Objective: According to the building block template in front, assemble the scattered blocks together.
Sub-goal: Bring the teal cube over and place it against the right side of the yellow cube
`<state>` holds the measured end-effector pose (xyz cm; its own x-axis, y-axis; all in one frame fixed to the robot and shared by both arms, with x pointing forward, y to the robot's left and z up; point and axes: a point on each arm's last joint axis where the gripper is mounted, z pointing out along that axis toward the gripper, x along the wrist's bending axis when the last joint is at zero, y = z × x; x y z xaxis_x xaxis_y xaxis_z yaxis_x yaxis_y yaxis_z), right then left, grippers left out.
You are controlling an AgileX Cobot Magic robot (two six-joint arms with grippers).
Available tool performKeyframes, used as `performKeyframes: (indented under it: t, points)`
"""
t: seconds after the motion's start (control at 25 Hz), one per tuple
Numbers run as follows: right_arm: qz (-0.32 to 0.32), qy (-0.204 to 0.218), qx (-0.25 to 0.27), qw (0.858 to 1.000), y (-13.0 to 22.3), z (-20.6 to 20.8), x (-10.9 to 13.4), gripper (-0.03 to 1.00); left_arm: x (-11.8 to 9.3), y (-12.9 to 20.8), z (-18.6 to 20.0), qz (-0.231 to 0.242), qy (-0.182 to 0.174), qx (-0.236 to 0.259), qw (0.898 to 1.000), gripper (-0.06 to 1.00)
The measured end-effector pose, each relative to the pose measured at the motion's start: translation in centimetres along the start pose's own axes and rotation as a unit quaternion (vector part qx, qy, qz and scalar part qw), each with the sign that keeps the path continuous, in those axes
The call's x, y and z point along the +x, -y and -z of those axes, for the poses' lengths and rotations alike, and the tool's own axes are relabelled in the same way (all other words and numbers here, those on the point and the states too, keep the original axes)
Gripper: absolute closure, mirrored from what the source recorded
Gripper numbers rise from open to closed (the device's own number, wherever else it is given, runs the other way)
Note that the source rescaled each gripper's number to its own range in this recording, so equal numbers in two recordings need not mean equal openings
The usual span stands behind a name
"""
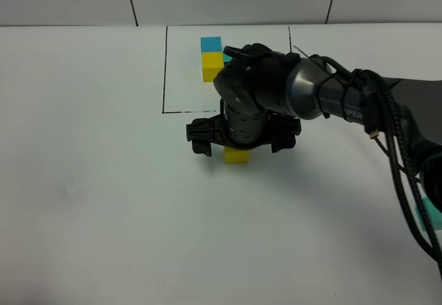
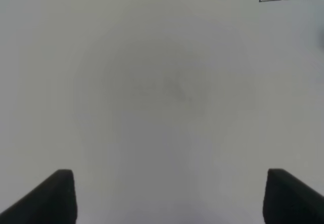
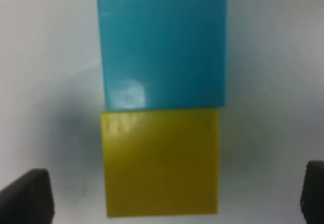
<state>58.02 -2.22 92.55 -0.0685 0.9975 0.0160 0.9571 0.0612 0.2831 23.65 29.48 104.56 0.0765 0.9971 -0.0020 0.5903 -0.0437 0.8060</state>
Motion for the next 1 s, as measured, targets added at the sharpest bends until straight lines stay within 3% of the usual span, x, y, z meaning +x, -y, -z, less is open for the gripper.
performKeyframes:
  t: [0.16,0.44,0.76,1.0]
  points:
    - [0.043,0.000,-0.004,0.999,-0.8,3.5,-1.4,-0.03,0.0,0.0,0.0,0.000,0.000,0.000,1.000,-0.05]
    - [0.051,0.016,0.038,0.998,-1.8,6.3,-7.9,-0.03,0.0,0.0,0.0,0.000,0.000,0.000,1.000,-0.05]
    - [0.019,0.032,0.046,0.998,1.8,7.3,-16.9,-0.03,0.0,0.0,0.0,0.000,0.000,0.000,1.000,-0.05]
    - [0.013,0.042,0.062,0.997,5.7,7.5,-21.5,-0.03,0.0,0.0,0.0,0.000,0.000,0.000,1.000,-0.05]
